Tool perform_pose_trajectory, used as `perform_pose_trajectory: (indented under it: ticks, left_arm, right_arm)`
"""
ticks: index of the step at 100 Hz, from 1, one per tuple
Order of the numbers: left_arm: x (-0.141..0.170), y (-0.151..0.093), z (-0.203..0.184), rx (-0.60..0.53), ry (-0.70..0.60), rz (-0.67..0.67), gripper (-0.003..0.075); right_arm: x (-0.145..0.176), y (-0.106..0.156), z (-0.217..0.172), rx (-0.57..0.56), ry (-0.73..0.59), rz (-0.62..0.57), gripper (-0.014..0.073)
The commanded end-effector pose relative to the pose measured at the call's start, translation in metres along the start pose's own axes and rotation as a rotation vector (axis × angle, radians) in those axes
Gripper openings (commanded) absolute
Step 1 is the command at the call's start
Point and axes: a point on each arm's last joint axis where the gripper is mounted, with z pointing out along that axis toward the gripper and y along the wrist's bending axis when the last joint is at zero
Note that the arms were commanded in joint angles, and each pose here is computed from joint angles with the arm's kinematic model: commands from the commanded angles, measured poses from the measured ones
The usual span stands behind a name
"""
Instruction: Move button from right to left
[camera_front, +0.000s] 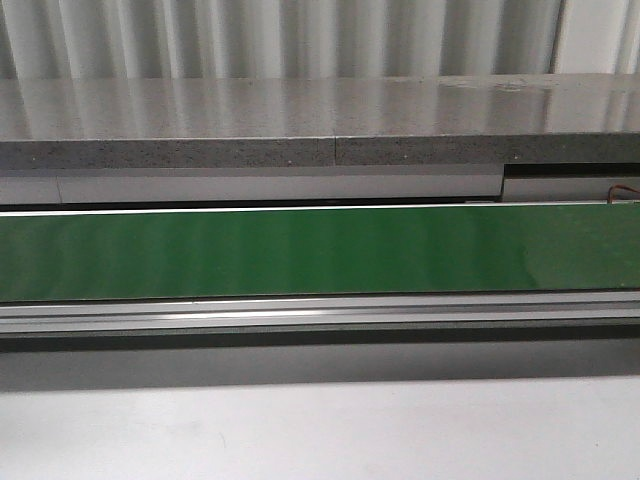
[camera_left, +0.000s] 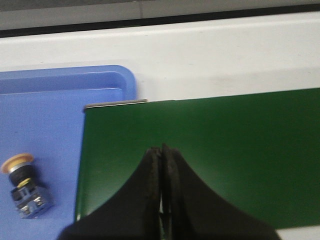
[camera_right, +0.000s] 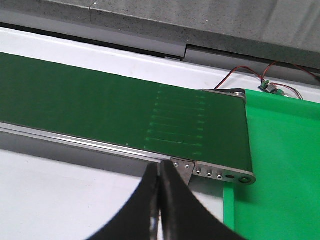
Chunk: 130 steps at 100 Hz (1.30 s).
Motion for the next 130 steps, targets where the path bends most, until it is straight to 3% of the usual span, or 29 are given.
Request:
perform_pose_trajectory:
  ticks: [1, 30, 79, 130]
  left_arm:
    - [-0.006, -0.014, -0.017, 0.036, -0.156, 0.032, -0.002]
    - [0.032, -0.038, -0.054, 0.138, -0.352, 0.105, -0.002]
    - [0.095, -0.03, -0.119, 0.152, -0.677, 0.074, -0.002]
    - [0.138, -0.029, -0.1, 0.143, -0.738, 0.065, -0.002]
  right_arm:
    - [-0.013, -0.001, -0.002, 0.008, -0.087, -0.009, -0.0066]
    - [-0.013, -0.001, -0.002, 0.008, -0.087, -0.009, -0.0066]
    - [-0.013, -0.001, -0.002, 0.008, -0.087, -0.009, -0.0066]
    - [-0.013, -0.001, -0.002, 0.008, -0.087, -0.009, -0.0066]
